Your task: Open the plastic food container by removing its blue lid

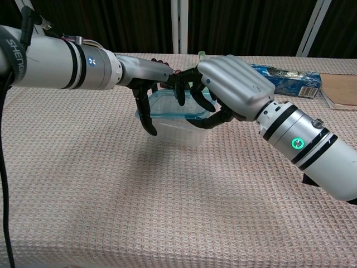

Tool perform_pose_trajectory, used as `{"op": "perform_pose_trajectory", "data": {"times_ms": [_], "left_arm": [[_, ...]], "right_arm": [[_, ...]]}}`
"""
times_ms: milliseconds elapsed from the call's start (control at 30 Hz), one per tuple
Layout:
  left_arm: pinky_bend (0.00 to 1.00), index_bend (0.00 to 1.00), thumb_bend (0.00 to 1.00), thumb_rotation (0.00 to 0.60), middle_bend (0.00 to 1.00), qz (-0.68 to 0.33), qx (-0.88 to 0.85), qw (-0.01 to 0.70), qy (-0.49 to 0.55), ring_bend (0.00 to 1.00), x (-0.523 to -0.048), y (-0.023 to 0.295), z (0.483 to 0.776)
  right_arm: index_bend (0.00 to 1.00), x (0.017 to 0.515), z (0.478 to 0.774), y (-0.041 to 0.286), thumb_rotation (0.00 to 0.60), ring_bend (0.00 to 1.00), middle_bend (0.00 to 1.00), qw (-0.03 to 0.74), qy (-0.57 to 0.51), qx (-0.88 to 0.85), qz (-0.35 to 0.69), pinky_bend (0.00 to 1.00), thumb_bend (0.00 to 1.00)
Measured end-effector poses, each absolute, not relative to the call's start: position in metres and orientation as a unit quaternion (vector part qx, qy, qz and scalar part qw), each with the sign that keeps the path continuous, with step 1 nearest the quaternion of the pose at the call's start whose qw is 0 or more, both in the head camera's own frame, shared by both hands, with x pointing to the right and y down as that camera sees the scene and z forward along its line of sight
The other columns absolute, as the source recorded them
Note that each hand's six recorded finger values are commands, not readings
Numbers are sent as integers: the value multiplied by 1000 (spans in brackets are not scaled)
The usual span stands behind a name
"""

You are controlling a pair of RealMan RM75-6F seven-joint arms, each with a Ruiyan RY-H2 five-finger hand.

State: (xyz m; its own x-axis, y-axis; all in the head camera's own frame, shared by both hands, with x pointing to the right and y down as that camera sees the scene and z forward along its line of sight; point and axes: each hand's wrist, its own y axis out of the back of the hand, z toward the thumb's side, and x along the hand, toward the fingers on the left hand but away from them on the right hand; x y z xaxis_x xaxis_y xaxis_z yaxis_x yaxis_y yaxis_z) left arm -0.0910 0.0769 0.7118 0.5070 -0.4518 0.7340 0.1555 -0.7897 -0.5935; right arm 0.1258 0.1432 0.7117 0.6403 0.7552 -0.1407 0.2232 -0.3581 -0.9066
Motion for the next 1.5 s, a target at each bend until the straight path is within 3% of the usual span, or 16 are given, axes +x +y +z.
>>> {"op": "perform_pose_trajectory", "data": {"times_ms": [433, 900, 1400, 1500], "left_arm": [[150, 62, 42, 600, 86, -485, -799, 338, 110, 6, -101, 68, 701], [118, 51, 42, 600, 65, -495, -777, 355, 160, 0, -140, 49, 683], [104, 52, 42, 600, 65, -523, -700, 390, 291, 0, -248, 36, 637], [102, 52, 42, 600, 65, -529, -680, 396, 318, 0, -273, 43, 626]], "right_arm": [[753, 131, 704, 138, 600, 537, 650, 472, -320, -773, 280, 606, 545], [772, 151, 692, 128, 600, 548, 657, 506, -333, -743, 286, 607, 547], [769, 249, 683, 105, 600, 544, 658, 518, -364, -672, 385, 608, 547], [720, 265, 691, 106, 600, 529, 651, 510, -356, -665, 414, 592, 540]]}}
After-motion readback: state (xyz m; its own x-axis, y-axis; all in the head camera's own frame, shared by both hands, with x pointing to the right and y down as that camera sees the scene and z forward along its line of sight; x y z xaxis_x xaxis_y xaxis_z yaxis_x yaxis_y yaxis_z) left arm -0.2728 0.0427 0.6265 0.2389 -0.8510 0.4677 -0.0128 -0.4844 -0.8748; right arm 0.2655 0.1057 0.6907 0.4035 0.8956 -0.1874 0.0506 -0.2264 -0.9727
